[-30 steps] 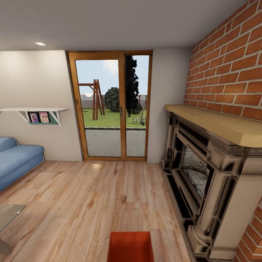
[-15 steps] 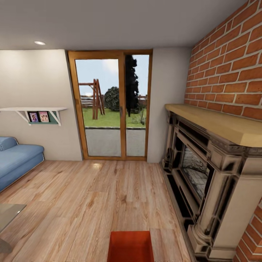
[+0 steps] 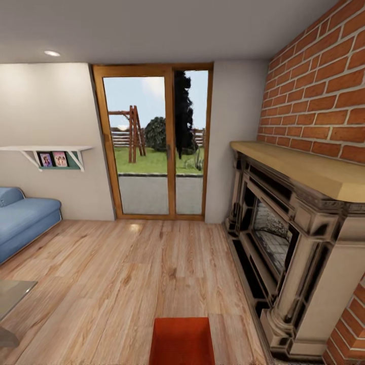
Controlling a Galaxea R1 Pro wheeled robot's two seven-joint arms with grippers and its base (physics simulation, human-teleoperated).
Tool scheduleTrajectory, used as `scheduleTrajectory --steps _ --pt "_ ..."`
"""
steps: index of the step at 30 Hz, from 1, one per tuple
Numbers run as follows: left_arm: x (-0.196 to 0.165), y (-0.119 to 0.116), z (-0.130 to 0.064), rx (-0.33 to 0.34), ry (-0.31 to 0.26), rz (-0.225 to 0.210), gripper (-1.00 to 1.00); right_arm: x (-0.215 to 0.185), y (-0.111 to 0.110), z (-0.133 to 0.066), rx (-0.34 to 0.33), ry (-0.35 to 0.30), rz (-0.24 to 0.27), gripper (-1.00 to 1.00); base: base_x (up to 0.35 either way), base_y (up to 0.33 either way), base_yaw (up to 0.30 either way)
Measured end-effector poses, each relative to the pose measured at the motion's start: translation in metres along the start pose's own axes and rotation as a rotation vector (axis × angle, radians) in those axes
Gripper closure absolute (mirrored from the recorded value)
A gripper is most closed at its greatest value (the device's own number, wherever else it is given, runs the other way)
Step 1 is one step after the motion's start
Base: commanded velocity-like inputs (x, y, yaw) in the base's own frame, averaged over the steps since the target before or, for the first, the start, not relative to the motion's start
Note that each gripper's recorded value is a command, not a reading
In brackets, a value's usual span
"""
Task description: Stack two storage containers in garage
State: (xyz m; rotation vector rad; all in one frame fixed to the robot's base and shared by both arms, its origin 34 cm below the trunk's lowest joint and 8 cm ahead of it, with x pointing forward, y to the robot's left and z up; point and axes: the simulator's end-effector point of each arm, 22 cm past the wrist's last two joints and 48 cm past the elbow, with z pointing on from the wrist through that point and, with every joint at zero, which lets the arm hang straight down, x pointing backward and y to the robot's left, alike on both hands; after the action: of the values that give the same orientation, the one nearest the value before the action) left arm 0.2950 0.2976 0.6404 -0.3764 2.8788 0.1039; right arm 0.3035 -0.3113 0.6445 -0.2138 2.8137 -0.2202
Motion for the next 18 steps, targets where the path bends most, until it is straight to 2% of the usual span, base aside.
scheduleTrajectory --steps 18 --pt "0.010 0.004 0.003 -0.008 0.025 0.009 -1.00 0.013 0.001 0.002 0.000 0.035 -0.005 -1.00 0.000 0.000 0.000"
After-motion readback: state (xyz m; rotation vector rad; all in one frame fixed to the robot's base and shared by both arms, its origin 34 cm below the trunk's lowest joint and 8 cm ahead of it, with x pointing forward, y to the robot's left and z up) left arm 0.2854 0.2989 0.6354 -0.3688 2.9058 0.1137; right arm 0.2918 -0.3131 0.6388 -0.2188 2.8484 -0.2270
